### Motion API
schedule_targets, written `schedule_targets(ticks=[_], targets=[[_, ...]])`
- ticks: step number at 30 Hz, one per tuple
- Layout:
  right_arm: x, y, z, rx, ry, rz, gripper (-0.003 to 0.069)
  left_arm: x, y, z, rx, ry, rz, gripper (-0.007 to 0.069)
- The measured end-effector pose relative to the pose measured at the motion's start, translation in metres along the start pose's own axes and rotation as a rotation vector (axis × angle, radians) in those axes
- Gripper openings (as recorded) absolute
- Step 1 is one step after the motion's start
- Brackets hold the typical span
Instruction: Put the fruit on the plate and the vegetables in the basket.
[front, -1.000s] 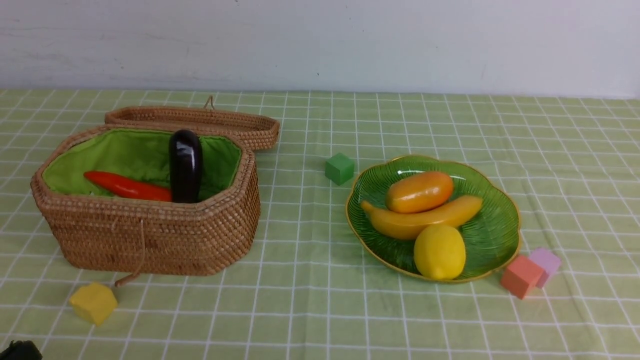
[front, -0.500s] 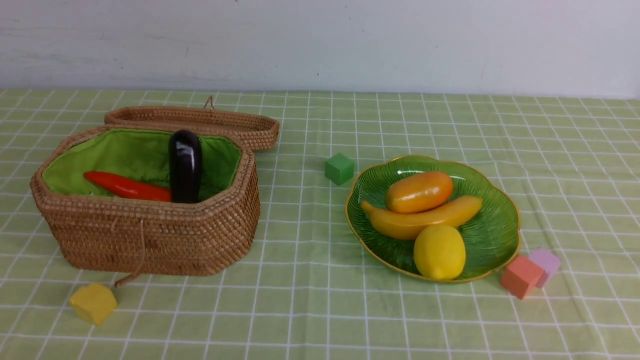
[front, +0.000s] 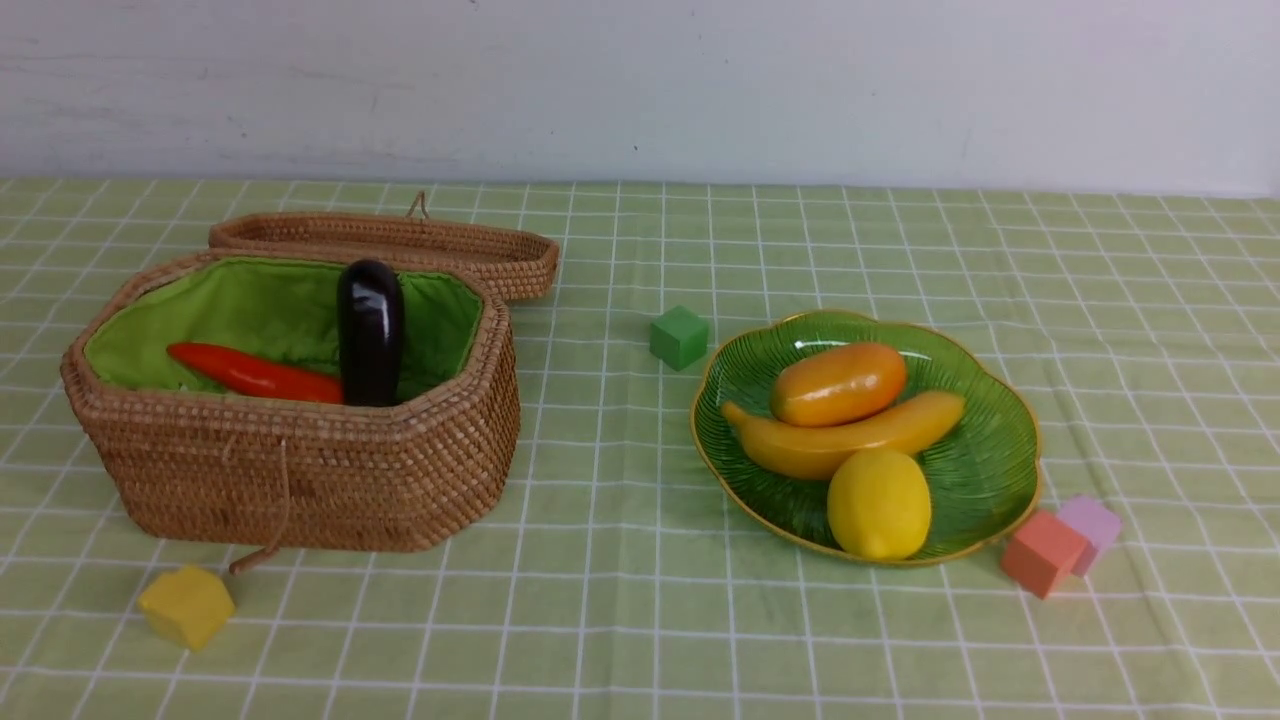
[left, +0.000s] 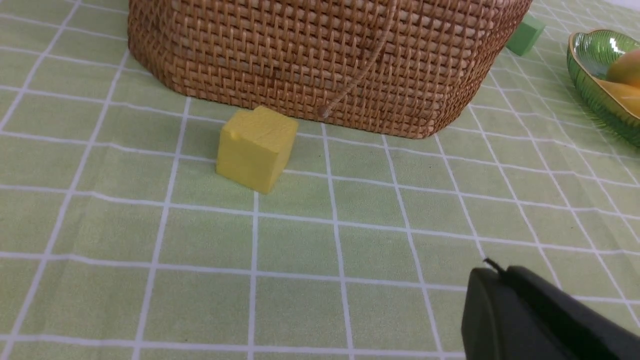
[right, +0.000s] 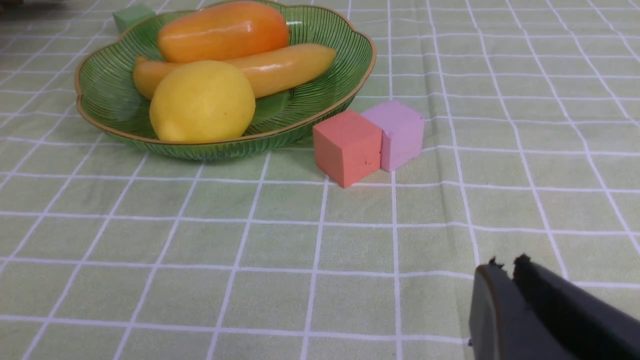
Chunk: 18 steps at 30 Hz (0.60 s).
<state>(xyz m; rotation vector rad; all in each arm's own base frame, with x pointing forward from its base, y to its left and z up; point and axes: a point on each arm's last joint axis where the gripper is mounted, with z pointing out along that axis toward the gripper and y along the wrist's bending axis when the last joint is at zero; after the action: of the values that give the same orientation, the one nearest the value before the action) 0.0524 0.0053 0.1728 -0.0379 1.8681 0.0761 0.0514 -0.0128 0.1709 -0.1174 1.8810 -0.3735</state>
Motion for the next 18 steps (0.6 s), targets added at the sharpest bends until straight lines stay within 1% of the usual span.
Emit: schedule_targets(ticks=[9, 14, 18], targets=[[0.0, 0.0, 0.0, 0.0, 0.0, 0.0, 0.0066, -0.0001, 0.0003, 0.0, -0.005, -0.002, -0.002, -0.0013], [0.0, 0.0, 0.0, 0.0, 0.0, 0.0, 0.0075, -0.0013, 0.0038, 0.0, -0.069, -0.024, -0.023, -0.0013], [0.0, 0.0, 0.0, 0.0, 0.0, 0.0, 0.0076, -0.0015, 0.0043, 0.0, -0.077, -0.027, -0.026, -0.0013]])
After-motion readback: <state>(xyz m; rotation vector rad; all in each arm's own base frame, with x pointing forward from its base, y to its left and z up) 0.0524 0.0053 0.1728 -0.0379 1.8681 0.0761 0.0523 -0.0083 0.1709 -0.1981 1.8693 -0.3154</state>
